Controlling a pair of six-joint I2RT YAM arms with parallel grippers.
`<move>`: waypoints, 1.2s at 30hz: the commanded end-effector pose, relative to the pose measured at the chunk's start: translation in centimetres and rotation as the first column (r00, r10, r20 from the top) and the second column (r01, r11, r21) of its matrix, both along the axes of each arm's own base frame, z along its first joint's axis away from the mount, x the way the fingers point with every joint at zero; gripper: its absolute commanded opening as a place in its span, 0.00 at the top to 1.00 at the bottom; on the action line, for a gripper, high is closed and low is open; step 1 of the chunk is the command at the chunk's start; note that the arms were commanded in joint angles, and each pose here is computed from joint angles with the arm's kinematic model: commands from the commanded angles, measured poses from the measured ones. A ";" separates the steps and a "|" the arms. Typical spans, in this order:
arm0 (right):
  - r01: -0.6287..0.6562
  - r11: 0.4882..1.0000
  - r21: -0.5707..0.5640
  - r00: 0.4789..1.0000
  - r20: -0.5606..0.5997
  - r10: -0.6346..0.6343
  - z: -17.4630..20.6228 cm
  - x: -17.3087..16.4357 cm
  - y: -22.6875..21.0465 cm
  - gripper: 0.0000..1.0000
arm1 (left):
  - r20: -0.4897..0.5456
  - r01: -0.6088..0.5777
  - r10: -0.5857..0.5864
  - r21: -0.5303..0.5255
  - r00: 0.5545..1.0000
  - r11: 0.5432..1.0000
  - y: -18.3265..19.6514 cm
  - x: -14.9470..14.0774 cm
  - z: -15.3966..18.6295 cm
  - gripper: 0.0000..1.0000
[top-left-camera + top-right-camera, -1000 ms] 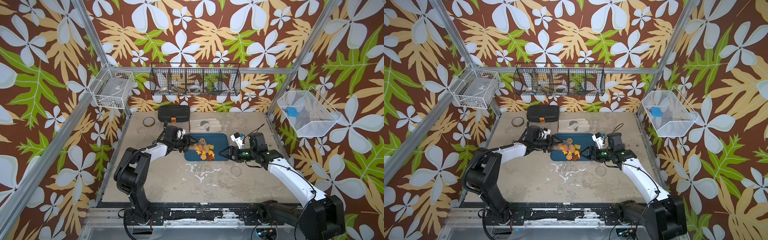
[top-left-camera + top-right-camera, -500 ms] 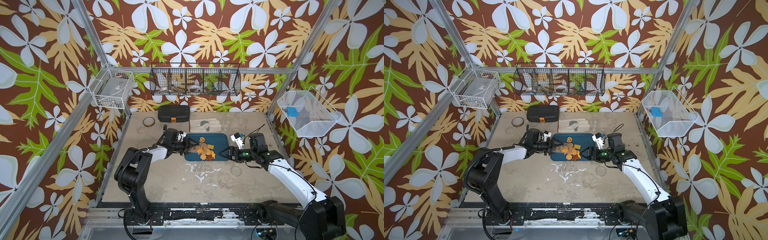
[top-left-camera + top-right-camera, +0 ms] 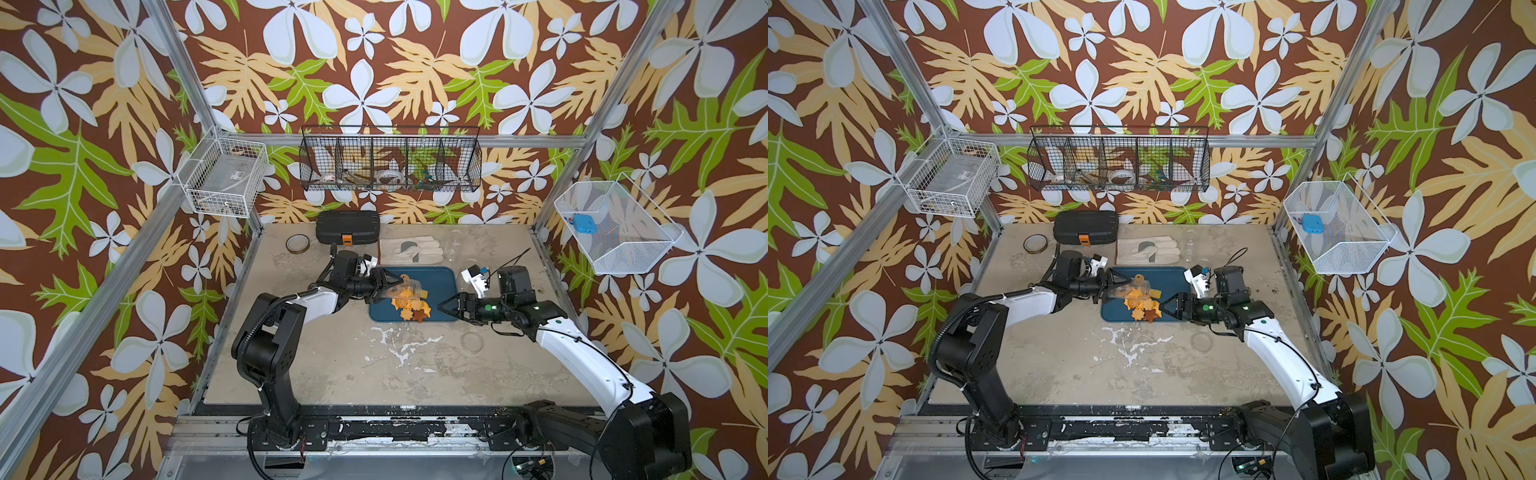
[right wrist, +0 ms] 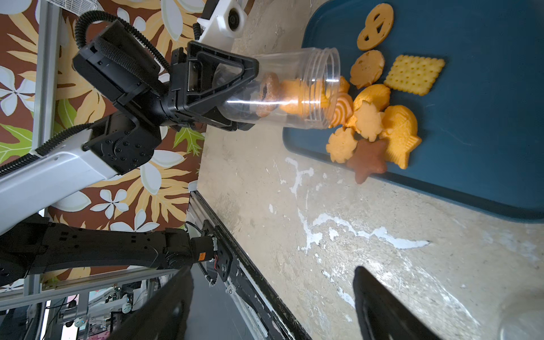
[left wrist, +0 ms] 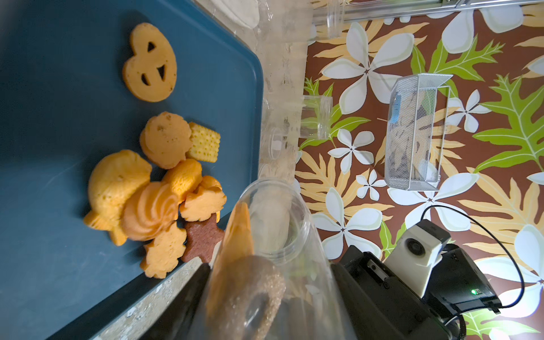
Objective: Pour the cookies out of the jar
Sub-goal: Pour the cookies in the jar onto the tray.
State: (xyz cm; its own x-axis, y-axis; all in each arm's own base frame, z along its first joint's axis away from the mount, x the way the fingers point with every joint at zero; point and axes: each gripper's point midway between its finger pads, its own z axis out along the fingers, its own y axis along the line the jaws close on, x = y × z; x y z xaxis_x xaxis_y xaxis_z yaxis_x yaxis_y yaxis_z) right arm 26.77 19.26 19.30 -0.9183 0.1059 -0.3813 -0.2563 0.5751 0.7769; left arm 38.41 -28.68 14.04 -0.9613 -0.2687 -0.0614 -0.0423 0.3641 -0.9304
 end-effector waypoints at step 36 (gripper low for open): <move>0.001 1.000 0.005 1.000 0.025 -0.001 0.5 -0.3 -0.1 0.15 | 0.018 0.153 -0.156 0.108 0.988 0.982 -3.4 -1.0 0.0 0.50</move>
